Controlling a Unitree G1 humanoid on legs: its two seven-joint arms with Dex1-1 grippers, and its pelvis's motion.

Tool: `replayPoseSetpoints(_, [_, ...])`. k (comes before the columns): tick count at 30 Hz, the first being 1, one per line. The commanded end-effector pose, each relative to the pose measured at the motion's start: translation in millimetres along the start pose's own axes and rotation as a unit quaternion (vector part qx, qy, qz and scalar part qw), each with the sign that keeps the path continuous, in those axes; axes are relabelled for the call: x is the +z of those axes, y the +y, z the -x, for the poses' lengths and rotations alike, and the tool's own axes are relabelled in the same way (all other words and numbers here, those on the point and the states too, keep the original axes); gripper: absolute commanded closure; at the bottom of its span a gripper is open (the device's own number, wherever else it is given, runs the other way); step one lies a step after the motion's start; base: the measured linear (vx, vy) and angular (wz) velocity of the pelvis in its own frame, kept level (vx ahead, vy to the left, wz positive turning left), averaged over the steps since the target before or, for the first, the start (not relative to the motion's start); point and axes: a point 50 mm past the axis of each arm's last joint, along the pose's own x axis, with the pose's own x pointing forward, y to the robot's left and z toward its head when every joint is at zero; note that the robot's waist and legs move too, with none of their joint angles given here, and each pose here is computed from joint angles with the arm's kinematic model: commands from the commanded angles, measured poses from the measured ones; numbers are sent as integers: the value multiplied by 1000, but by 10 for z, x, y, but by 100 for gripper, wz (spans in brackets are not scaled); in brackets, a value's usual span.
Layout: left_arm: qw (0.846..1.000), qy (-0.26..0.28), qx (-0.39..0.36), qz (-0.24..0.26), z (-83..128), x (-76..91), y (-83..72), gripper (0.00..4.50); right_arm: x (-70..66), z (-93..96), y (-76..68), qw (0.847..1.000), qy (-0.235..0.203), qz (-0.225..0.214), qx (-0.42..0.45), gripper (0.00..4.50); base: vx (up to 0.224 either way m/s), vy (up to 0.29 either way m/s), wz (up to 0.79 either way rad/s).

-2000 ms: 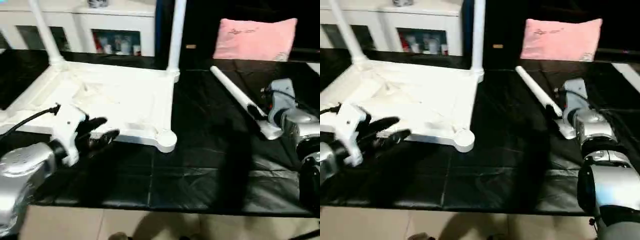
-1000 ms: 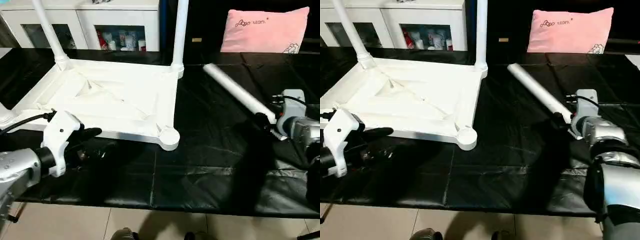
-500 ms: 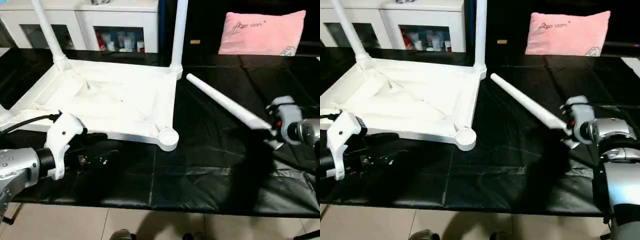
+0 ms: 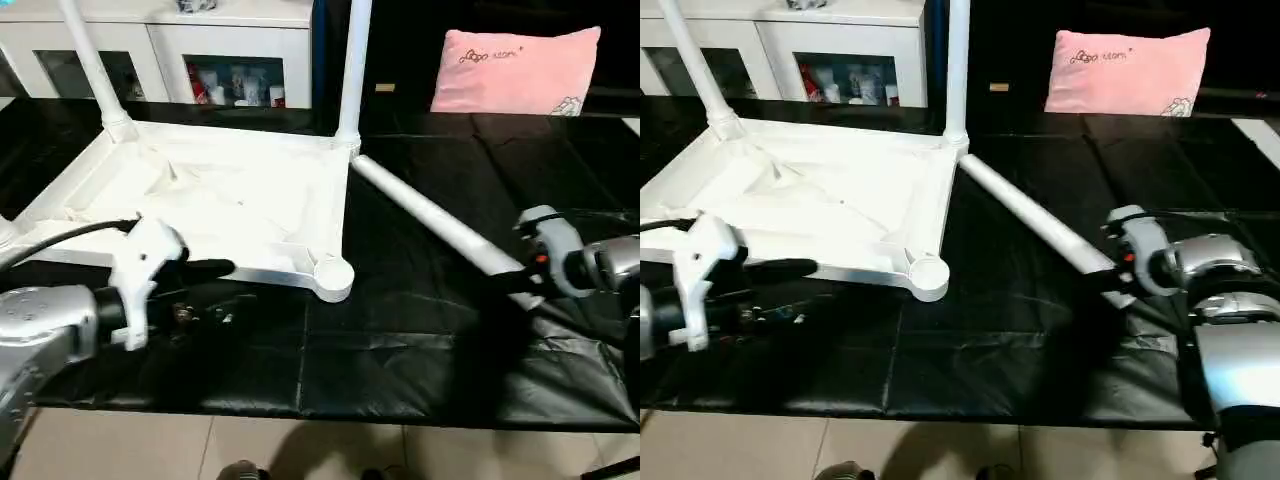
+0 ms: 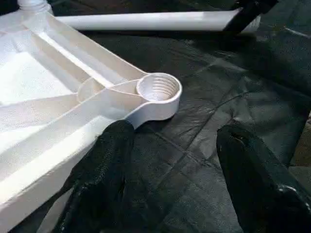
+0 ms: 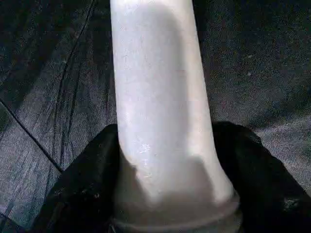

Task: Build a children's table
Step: Pick table leg

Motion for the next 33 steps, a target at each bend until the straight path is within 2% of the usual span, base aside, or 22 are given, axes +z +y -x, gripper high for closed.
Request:
replayPoseSetpoints(1, [1000,-6,-5,-8,-39,29,-3,143,26,-42,60,1000,12,13,17,176,0,0,0])
replayPoseSetpoints(5, [1000,-8,-11,-6,-103,27,-2,143,26,-45,60,1000,10,3,14,176,0,0,0])
replayPoseSetpoints(11, [999,-36,-13,4,-238,54,9,143,80,41,31,997,-46,-52,32,177,0,0,0])
replayPoseSetpoints(12, [999,-46,-11,8,-293,66,14,143,115,87,23,992,-81,-80,49,177,0,0,0])
replayPoseSetpoints(14, [999,-51,-10,10,-325,72,17,143,133,115,18,988,-102,-96,60,177,0,0,0])
replayPoseSetpoints(15, [998,-63,-8,14,-390,86,22,143,139,156,11,980,-132,-125,81,177,0,0,0])
replayPoseSetpoints(20, [996,-83,-8,28,-524,104,30,143,-4,130,20,965,-160,-174,114,178,0,0,0])
replayPoseSetpoints(25, [995,-92,-7,30,-605,119,33,143,-117,53,90,955,-173,-197,139,178,0,0,0])
replayPoseSetpoints(27, [995,-98,-10,32,-663,126,28,143,-184,5,172,952,-176,-204,149,178,0,0,0])
replayPoseSetpoints(31, [995,-99,-13,29,-695,121,19,143,-174,17,208,946,-194,-211,152,178,0,0,0])
replayPoseSetpoints(33, [993,-110,-8,40,-718,123,12,143,-99,94,226,928,-250,-218,171,178,0,0,0])
